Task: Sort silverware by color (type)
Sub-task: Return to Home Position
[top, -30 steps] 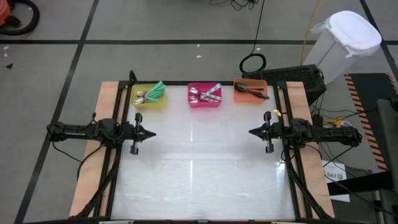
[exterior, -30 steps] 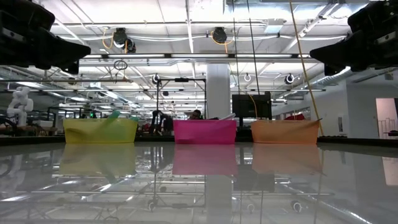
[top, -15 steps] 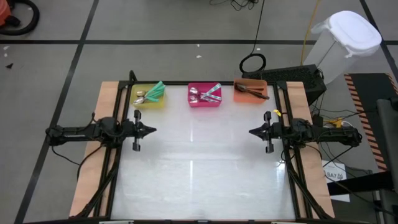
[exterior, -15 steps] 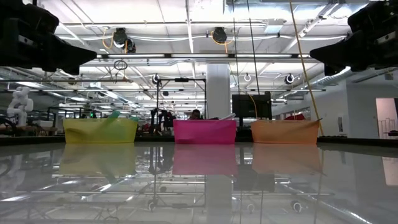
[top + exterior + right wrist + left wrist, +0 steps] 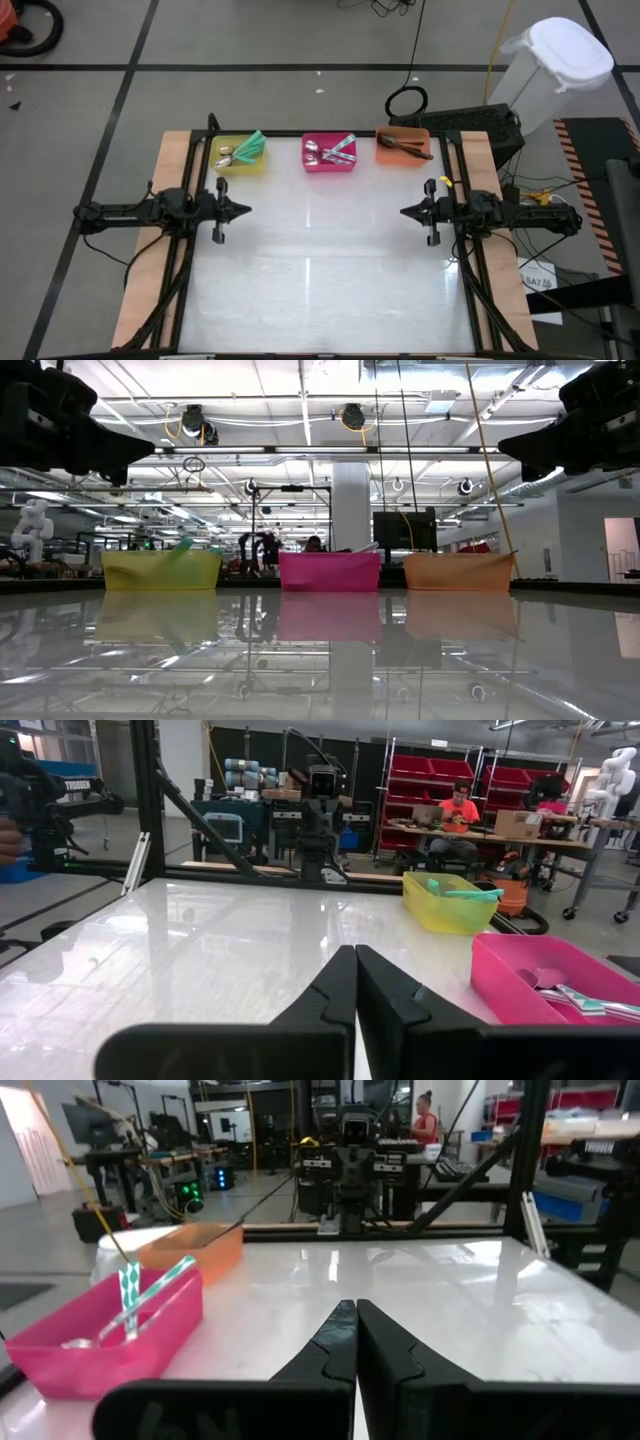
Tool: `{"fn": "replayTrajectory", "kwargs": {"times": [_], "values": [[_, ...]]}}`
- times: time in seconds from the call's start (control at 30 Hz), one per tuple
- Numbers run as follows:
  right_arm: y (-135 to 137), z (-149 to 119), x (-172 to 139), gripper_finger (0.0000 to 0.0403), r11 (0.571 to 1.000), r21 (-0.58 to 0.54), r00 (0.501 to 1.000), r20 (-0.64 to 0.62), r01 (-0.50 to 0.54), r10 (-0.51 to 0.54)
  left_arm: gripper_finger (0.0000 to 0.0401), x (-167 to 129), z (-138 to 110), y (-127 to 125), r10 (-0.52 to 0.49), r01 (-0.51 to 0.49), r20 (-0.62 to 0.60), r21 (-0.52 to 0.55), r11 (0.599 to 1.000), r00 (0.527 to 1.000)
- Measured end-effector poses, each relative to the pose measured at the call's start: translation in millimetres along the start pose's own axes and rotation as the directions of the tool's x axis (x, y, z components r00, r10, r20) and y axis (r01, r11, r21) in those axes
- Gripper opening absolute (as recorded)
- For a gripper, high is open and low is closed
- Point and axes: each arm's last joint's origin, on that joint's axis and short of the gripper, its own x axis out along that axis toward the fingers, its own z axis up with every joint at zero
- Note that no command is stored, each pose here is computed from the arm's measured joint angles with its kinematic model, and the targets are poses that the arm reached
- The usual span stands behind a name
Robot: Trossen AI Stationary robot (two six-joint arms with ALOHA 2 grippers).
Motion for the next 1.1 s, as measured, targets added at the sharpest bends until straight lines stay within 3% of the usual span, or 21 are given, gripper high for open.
{"fn": "replayTrajectory", "kwargs": {"times": [0.13,0.37,1.1], "values": [[0.0,0.0,0.0,0.0000,1.000,0.000,1.000,0.000,0.000,0.000,0.0001,0.0,0.0,-0.2,-0.002,0.002,0.000,-0.032,0.999,1.000],[0.0,0.0,0.0,0.0000,1.000,0.000,1.000,0.000,0.000,0.000,0.0001,0.0,0.0,-0.1,0.000,0.000,0.000,0.130,0.992,1.000],[0.0,0.0,0.0,0.0000,1.000,0.000,1.000,0.000,0.000,0.000,0.0001,0.0,0.0,0.1,0.006,-0.006,0.000,0.100,0.995,1.000]]}}
